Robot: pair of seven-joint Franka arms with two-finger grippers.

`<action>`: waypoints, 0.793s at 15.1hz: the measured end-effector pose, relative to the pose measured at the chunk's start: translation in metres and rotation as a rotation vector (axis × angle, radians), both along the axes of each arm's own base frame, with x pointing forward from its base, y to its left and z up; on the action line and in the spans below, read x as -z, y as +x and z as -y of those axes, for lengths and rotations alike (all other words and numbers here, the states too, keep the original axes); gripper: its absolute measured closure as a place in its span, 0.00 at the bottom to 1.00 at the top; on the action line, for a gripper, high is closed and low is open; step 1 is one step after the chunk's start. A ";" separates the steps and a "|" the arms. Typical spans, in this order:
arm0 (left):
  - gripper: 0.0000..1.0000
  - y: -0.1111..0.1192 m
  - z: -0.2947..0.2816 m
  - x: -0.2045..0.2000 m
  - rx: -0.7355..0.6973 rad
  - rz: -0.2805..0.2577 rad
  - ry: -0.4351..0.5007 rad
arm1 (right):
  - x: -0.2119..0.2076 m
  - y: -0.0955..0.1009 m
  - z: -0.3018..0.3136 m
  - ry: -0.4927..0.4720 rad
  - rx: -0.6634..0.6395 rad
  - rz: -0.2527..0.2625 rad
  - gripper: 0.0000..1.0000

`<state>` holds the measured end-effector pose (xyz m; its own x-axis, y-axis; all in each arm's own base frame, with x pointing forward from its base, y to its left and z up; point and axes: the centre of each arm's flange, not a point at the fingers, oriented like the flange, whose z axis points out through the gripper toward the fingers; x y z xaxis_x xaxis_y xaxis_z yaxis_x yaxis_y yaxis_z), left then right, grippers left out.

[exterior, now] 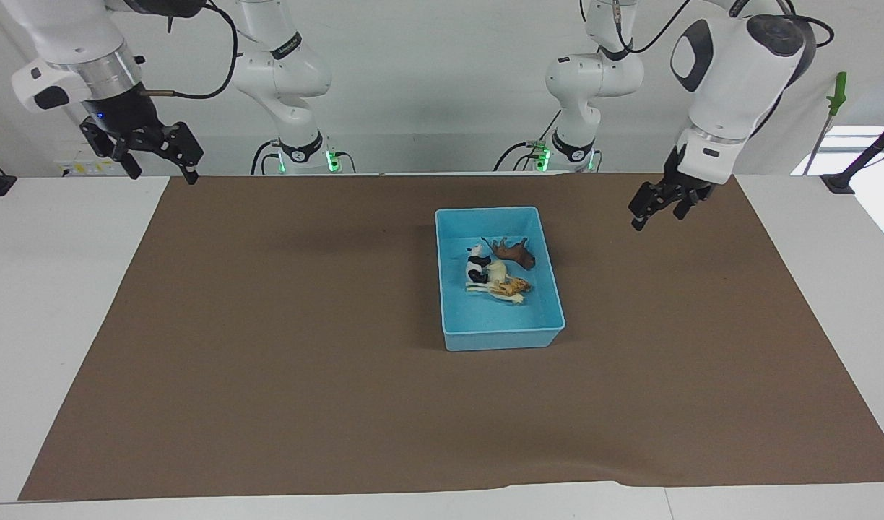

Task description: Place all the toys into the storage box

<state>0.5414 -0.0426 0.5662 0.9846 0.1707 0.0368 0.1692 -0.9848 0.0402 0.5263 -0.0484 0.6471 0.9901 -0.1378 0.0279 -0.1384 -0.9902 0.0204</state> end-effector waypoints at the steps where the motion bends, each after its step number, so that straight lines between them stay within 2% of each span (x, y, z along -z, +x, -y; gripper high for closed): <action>1: 0.00 0.003 -0.007 -0.003 0.022 -0.009 0.001 | 0.000 0.000 -0.001 -0.001 -0.003 0.000 0.00; 4: 0.00 0.010 0.001 -0.010 0.065 -0.028 0.000 | -0.001 -0.002 -0.011 -0.003 -0.019 -0.006 0.00; 7: 0.00 0.014 0.008 -0.021 0.119 -0.057 -0.001 | 0.001 -0.009 -0.020 -0.002 -0.032 -0.058 0.00; 12: 0.00 0.016 0.017 -0.028 0.192 -0.080 -0.002 | -0.002 -0.012 -0.020 -0.003 -0.033 -0.058 0.00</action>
<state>0.5572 -0.0597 0.5947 0.9989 -0.0208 -0.0431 -0.0193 -0.9992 0.0363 0.5147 -0.0281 0.6492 0.9940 -0.1055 -0.0294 -0.1046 -0.9941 0.0304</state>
